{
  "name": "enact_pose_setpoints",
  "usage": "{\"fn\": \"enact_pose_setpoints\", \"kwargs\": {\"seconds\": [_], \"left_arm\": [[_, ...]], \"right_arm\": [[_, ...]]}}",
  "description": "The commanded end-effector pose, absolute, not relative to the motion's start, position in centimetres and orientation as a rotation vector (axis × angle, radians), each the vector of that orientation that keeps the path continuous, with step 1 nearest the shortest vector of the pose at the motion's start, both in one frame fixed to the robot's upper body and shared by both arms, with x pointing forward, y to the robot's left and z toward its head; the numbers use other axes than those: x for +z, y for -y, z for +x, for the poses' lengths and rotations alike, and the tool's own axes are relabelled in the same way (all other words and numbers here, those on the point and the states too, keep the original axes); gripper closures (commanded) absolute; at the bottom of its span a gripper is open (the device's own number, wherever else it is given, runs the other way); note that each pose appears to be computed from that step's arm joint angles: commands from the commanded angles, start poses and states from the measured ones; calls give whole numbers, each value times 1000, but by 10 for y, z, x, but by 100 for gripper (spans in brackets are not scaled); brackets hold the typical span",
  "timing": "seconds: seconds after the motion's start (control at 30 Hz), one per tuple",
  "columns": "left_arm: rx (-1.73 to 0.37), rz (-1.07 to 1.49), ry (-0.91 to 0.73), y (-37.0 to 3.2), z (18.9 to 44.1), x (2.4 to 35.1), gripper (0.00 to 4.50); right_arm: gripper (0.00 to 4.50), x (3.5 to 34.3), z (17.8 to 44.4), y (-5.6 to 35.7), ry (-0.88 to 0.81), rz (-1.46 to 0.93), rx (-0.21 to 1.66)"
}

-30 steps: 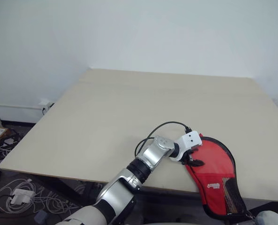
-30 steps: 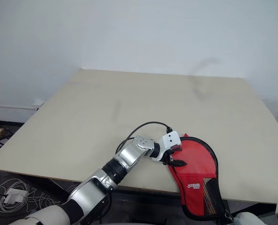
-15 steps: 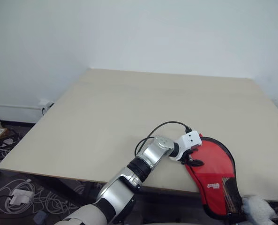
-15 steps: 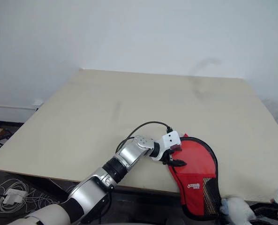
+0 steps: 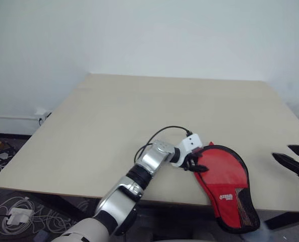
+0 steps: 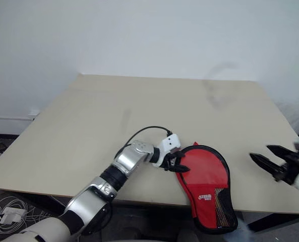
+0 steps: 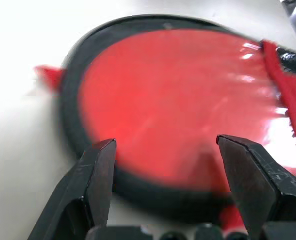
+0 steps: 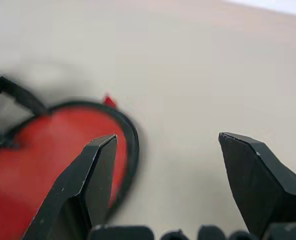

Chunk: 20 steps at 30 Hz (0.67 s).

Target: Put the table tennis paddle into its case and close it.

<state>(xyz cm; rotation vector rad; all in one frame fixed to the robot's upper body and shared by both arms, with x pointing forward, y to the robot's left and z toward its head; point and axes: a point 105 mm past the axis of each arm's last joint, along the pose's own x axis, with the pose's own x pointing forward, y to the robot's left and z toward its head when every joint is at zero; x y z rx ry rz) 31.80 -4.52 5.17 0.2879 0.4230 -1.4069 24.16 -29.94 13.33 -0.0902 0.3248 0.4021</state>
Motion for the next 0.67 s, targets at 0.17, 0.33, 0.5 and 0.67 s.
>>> {"fn": "enact_pose_setpoints", "kwargs": {"seconds": [0.17, 0.33, 0.5, 0.67], "left_arm": [[-1341, 282, -270, -13, 328, 106, 107], [-1241, 298, -351, -74, 319, 97, 107], [-1127, 279, -475, -113, 303, 71, 107], [-1034, 286, -568, -144, 283, 52, 107]], "right_arm": [[98, 117, 277, 270, -218, -38, 427], [98, 102, 289, 258, -196, 31, 481], [98, 96, 289, 266, -196, -3, 524], [98, 106, 288, 283, -188, 0, 529]]}}
